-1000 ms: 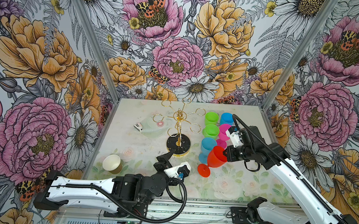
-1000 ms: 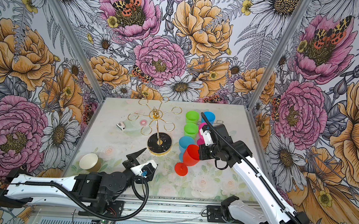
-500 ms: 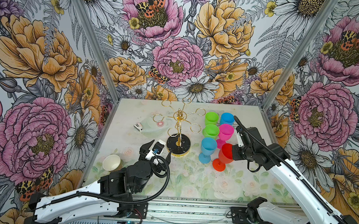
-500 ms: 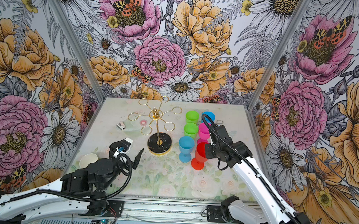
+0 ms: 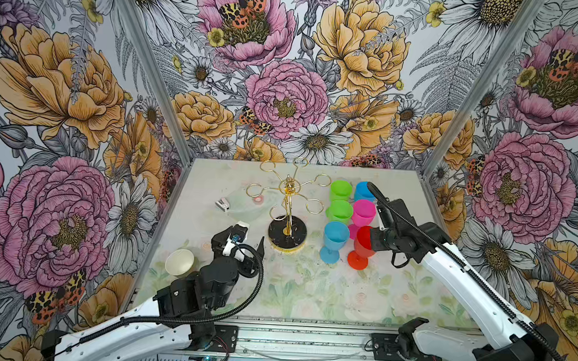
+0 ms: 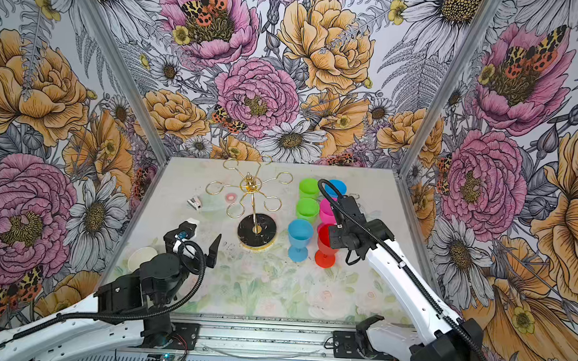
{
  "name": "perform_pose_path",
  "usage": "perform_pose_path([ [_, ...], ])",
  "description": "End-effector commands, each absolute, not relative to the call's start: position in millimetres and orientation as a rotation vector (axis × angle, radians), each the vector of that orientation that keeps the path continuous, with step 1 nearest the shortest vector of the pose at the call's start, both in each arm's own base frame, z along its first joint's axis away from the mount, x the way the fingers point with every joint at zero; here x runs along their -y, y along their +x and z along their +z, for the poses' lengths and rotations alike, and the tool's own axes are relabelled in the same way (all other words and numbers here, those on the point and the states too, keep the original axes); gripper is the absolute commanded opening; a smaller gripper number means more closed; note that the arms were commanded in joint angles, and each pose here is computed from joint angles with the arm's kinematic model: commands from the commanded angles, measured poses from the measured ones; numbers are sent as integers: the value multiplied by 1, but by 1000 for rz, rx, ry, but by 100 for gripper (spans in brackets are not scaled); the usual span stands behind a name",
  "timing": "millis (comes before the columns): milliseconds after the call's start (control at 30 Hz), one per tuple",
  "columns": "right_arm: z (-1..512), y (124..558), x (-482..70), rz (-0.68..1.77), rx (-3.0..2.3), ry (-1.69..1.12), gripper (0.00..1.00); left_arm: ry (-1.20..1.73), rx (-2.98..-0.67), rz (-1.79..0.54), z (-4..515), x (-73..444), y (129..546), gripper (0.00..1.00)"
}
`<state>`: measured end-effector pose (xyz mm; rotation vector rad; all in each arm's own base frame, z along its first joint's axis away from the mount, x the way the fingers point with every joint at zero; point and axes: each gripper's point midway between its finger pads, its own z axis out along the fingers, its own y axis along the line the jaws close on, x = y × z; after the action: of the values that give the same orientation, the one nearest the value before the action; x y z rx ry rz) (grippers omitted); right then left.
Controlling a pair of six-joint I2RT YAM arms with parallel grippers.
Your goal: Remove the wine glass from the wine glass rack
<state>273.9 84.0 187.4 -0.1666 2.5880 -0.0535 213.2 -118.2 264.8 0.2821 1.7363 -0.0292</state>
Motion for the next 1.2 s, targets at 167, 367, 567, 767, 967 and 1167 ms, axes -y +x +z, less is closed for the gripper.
perform_pose_path([
  [167,190,290,-87,-32,-2544,-155,0,199,-1755,5,256,106,220,99],
  [367,183,291,-86,-28,-2557,-149,0,172,-1787,8,248,104,230,99],
  [567,177,292,-86,-29,-2568,-144,2,132,-1798,-7,246,99,238,99],
  [767,175,292,-85,-33,-2572,-144,6,98,-1791,2,247,92,240,99],
  [967,171,292,-88,-10,-2580,-142,11,86,-1802,-11,244,91,244,99],
  [1167,167,291,-91,18,-2581,-136,12,83,-1805,-16,244,91,246,99],
])
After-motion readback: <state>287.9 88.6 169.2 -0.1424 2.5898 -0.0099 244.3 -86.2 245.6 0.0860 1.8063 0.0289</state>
